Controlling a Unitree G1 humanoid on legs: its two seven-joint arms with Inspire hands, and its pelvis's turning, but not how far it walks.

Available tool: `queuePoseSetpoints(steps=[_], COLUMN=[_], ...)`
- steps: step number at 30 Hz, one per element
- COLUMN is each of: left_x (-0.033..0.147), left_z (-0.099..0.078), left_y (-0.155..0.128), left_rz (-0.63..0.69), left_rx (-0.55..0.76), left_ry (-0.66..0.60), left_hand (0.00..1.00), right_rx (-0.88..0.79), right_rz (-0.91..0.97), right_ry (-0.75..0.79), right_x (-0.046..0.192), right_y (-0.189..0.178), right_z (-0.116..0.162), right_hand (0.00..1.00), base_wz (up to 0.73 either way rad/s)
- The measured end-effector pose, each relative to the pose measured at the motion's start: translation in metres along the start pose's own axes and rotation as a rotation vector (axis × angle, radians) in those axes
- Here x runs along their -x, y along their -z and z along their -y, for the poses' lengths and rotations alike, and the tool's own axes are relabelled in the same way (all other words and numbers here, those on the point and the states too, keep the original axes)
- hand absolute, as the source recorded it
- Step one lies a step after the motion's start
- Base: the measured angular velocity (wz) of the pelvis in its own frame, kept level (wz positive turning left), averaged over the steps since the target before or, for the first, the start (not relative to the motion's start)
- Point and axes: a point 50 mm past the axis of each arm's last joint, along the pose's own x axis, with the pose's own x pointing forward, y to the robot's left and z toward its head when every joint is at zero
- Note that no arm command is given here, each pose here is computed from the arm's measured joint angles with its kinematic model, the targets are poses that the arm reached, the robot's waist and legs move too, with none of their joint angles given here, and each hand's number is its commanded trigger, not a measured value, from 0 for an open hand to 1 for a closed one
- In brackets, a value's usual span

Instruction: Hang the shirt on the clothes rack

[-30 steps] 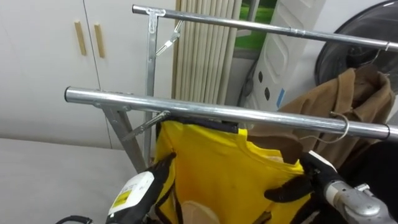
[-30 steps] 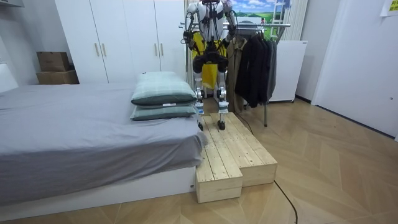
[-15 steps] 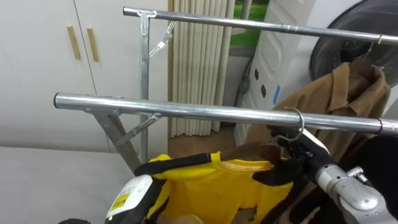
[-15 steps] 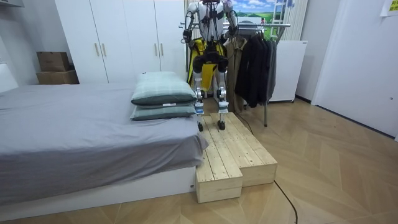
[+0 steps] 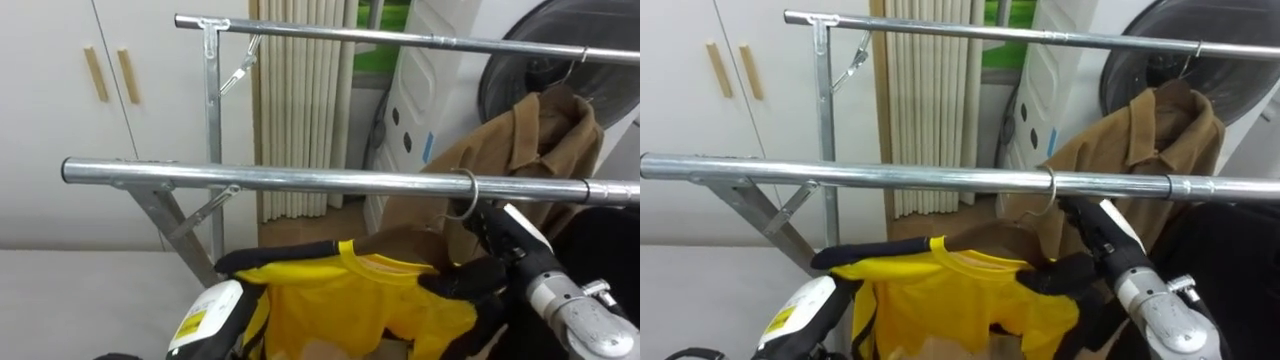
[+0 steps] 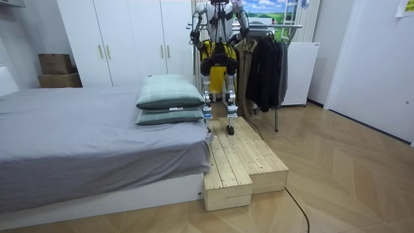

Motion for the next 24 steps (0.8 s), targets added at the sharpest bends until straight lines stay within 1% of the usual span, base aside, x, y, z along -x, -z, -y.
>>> queuePoseSetpoints(steps=[10,13,17,19,24], left_x=[0.004,0.005,0.009,0.014,0.026], left_z=[-0.001,-0.001,-0.003,0.0,0.008], left_y=[0.001,0.001,0.007,0.016,0.03], left_rz=[0.013,0.021,0.004,-0.037,-0.104], left_rx=[0.009,0.014,0.016,0.018,0.001], left_ry=[-0.063,-0.08,-0.09,-0.08,-0.051], left_hand=[0.0,0.0,0.0,0.0,0.0], right_rx=[-0.027,-0.069,-0.088,-0.099,-0.113], right_rz=[-0.056,-0.076,-0.129,-0.186,-0.249], right_ry=[0.031,0.044,0.076,0.081,0.083], right_x=[0.009,0.012,0.028,0.036,0.053], right_y=[0.018,0.026,0.045,0.06,0.078], right_z=[0.003,0.005,0.009,0.007,0.004], right_hand=[0.0,0.0,0.0,0.0,0.0], base_wz=[0.0,0.0,-0.02,-0.1,-0.06])
